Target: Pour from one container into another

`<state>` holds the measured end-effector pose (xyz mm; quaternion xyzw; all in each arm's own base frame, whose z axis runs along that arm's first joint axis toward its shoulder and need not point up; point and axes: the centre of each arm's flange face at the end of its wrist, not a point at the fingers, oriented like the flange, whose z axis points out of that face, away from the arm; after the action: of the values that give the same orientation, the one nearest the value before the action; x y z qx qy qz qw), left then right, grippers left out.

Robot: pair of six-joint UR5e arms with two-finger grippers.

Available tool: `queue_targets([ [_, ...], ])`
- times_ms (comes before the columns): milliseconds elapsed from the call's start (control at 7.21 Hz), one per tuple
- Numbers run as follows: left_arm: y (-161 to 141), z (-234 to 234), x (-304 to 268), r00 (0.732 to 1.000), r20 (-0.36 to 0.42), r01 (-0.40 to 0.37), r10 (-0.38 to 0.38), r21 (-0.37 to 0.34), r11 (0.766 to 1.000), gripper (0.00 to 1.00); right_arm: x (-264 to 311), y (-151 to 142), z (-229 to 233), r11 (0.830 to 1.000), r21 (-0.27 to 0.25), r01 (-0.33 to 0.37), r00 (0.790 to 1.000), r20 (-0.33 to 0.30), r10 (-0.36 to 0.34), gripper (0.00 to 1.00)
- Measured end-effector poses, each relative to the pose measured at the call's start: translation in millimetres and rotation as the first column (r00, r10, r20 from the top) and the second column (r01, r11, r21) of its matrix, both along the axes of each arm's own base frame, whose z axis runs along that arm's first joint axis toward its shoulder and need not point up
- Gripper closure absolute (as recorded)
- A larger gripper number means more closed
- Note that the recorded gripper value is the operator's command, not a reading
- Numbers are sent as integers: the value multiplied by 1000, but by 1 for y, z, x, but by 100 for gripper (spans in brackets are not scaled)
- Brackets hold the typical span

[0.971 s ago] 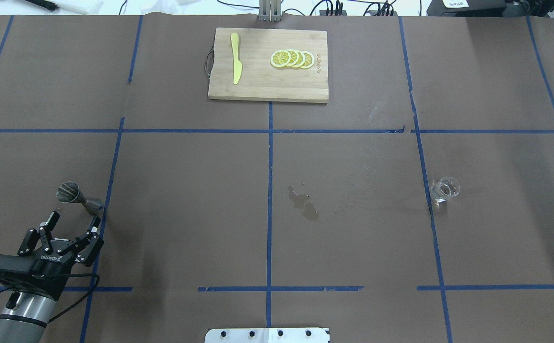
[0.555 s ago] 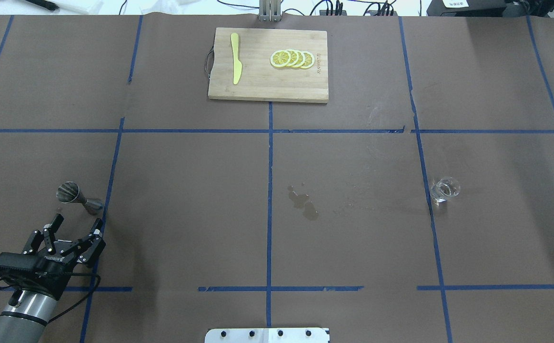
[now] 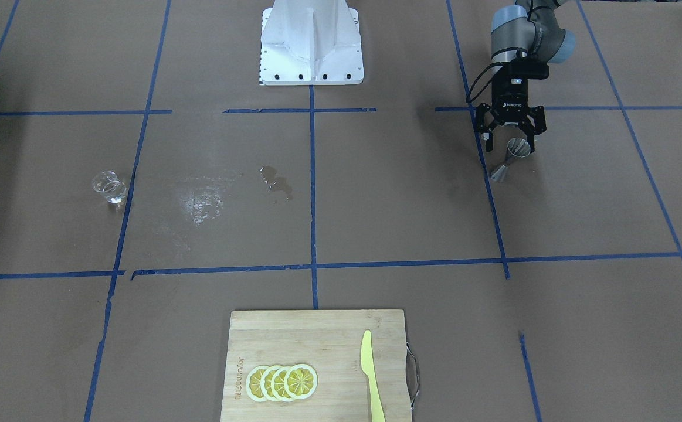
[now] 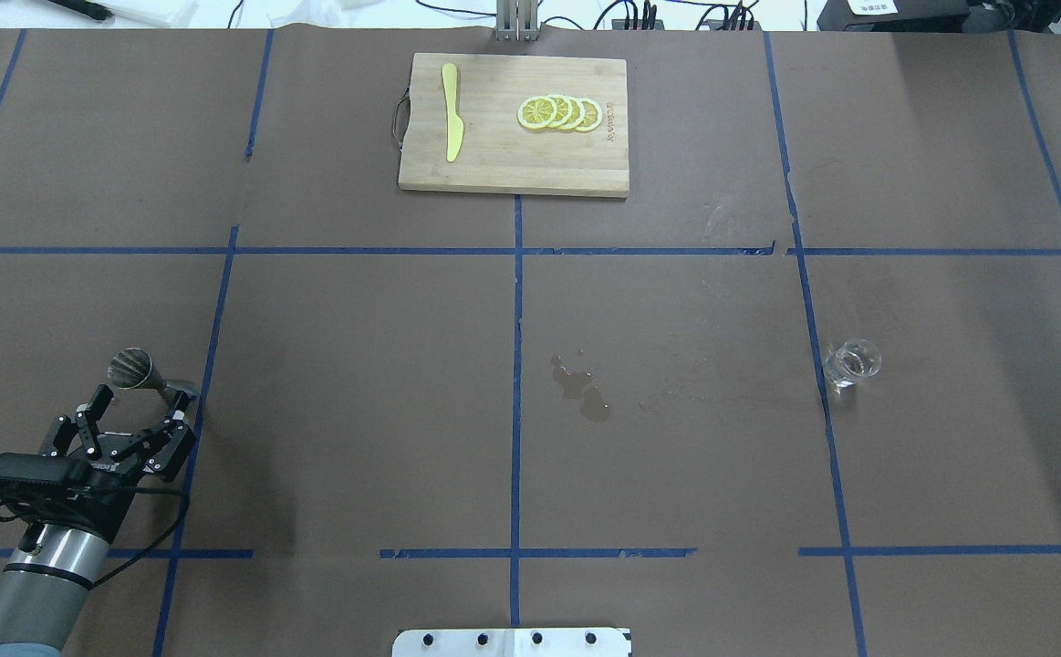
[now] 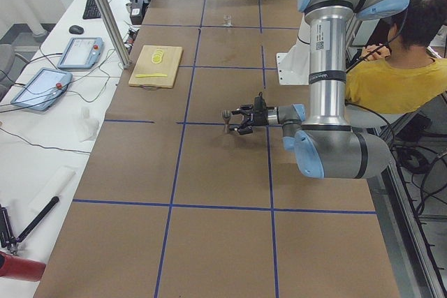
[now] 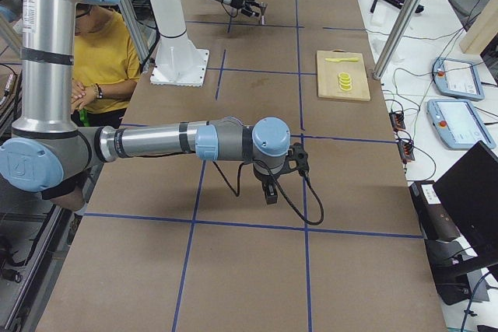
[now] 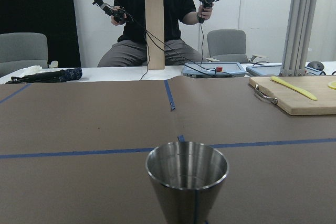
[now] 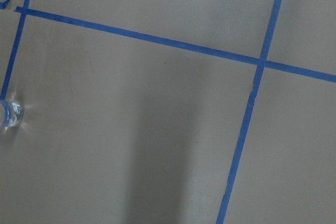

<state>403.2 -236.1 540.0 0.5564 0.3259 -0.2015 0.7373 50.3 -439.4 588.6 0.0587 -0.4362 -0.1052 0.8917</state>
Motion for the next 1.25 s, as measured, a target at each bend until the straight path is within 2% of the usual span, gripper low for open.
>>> queue_targets([
  [694, -18, 8, 5, 1000, 11, 19, -19, -16, 1000, 4, 0, 1, 0, 1000, -2, -1, 1000, 0, 1, 0],
  [1249, -21, 7, 10, 1000, 8, 11, -11, -25, 1000, 18, 0, 0, 0, 1000, -3, -1, 1000, 0, 1, 0],
])
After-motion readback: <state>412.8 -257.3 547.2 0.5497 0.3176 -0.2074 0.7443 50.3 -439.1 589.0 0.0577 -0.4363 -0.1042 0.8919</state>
